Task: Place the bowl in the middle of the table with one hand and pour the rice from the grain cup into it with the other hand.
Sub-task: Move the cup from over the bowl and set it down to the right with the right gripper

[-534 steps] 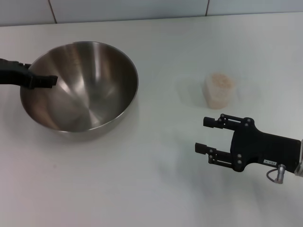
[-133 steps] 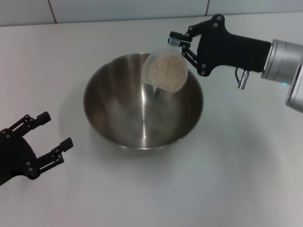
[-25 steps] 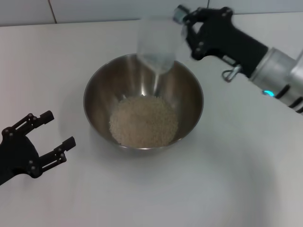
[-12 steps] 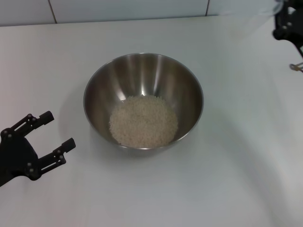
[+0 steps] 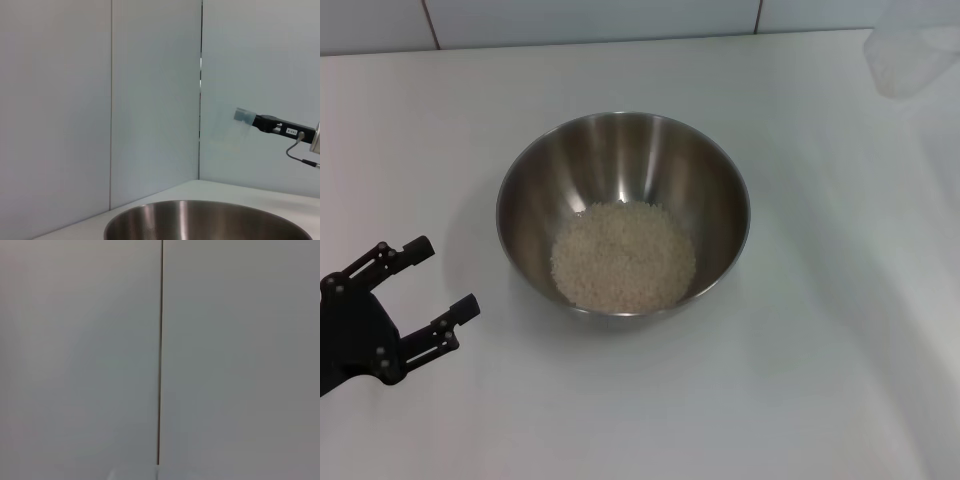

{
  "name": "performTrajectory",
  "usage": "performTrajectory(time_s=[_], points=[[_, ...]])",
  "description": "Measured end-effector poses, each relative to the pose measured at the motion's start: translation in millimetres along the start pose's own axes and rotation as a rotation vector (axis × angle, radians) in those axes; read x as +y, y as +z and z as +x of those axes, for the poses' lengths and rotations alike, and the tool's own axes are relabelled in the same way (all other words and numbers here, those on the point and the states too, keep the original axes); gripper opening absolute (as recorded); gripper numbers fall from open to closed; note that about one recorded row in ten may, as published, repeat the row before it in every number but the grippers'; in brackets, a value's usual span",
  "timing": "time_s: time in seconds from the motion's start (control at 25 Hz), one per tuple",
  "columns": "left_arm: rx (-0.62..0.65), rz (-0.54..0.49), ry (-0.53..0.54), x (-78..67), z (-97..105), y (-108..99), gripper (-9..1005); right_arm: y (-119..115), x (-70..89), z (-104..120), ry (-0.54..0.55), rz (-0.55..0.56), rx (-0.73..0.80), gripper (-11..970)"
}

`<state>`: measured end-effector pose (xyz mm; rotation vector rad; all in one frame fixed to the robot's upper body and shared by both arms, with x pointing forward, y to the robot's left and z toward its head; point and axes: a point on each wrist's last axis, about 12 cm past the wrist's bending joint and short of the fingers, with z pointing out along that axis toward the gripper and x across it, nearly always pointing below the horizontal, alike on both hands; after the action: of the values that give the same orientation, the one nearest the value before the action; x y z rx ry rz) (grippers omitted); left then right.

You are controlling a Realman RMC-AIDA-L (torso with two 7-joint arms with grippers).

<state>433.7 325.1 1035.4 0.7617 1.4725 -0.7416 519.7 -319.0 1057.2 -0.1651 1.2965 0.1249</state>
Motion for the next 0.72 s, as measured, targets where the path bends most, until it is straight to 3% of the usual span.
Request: performTrajectory(time_s=[0.28, 0.72], points=[[-0.006, 0.003, -0.002, -1.2, -0.3, -0.6, 811, 3.0, 1.5, 2.0, -0.006, -0.011, 0.018, 83], [-0.015, 0.006, -0.006, -3.2, -0.5, -1.2, 811, 16.7, 17.9, 28.3, -0.039, -0.109, 0.228, 86]])
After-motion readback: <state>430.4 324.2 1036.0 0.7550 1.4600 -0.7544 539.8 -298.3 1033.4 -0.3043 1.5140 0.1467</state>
